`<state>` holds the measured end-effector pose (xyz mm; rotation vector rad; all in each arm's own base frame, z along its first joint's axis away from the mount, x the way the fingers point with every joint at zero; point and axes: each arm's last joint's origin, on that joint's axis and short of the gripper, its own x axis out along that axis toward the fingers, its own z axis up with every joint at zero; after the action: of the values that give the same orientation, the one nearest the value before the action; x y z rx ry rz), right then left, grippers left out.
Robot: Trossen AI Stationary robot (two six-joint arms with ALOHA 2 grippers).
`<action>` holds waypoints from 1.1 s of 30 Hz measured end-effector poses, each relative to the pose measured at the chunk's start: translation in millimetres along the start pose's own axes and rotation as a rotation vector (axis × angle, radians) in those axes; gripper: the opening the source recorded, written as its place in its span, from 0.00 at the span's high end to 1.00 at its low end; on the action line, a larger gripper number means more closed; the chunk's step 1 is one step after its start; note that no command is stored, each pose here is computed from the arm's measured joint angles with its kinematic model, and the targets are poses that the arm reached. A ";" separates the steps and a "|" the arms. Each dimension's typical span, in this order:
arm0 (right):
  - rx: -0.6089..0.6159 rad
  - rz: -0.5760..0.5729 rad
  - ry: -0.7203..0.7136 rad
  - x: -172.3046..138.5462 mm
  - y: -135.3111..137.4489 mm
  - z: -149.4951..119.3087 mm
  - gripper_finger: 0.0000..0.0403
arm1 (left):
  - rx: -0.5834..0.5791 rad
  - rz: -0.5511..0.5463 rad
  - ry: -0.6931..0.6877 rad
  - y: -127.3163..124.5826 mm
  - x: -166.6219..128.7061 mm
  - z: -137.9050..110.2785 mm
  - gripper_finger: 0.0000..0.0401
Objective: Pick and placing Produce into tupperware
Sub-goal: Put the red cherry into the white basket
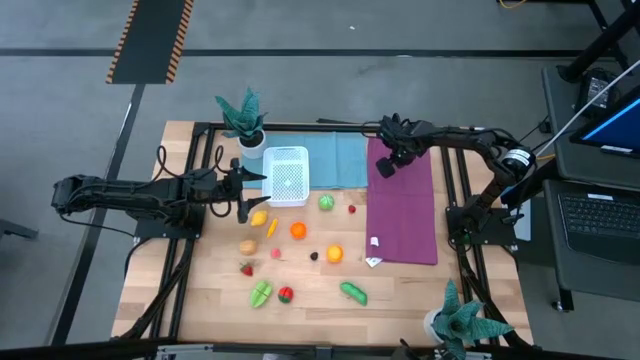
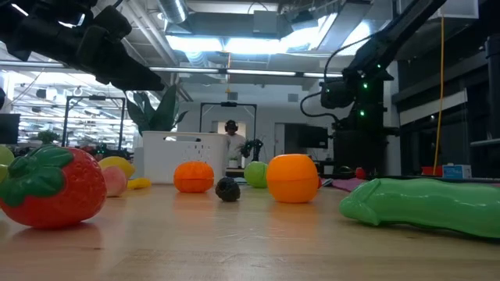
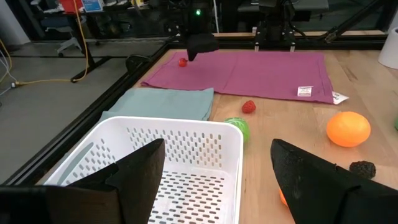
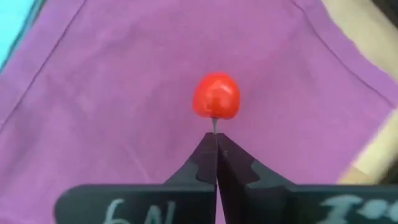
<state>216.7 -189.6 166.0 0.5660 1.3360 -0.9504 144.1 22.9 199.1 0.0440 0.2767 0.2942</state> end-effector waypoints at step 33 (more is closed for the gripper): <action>-0.317 0.232 -0.380 -137.2 51.9 -12.6 1.00 | -0.001 0.000 0.000 0.0 0.0 0.1 0.29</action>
<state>258.4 -117.9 287.6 0.2711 1.0247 -0.6026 144.1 22.9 199.2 0.0429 0.2762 0.2943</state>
